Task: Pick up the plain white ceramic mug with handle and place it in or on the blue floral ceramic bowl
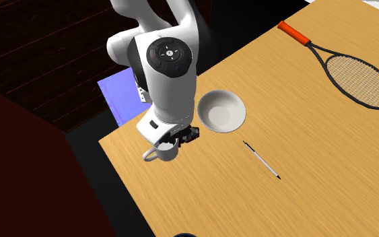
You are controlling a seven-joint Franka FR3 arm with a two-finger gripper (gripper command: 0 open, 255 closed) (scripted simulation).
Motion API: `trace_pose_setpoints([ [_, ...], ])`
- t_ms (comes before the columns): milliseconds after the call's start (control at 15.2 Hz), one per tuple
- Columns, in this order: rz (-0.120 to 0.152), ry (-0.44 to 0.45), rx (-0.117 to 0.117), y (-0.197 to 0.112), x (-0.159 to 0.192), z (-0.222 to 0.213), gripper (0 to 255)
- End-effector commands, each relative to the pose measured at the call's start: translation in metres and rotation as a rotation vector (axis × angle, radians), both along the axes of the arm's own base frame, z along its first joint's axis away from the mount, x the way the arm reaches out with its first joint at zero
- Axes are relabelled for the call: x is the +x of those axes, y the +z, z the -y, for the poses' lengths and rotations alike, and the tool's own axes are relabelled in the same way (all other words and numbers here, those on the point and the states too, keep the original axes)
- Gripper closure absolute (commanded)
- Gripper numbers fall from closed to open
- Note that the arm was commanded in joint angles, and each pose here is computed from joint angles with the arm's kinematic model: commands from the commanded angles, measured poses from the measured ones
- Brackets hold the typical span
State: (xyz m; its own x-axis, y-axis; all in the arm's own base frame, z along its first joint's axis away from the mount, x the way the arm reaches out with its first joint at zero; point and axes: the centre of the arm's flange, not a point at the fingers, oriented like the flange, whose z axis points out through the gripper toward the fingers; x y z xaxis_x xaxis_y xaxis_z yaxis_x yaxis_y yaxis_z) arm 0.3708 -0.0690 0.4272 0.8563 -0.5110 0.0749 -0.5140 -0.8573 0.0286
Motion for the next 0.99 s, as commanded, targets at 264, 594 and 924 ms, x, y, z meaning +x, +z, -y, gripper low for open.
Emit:
trace_pose_setpoints([
  [264, -0.001, 0.0, 0.0, 0.031, 0.0, 0.0, 255],
  [594, -0.001, 0.0, 0.0, 0.035, 0.048, 0.022, 255],
  [924, -0.001, 0.0, 0.0, 0.04, 0.108, 0.049, 255],
])
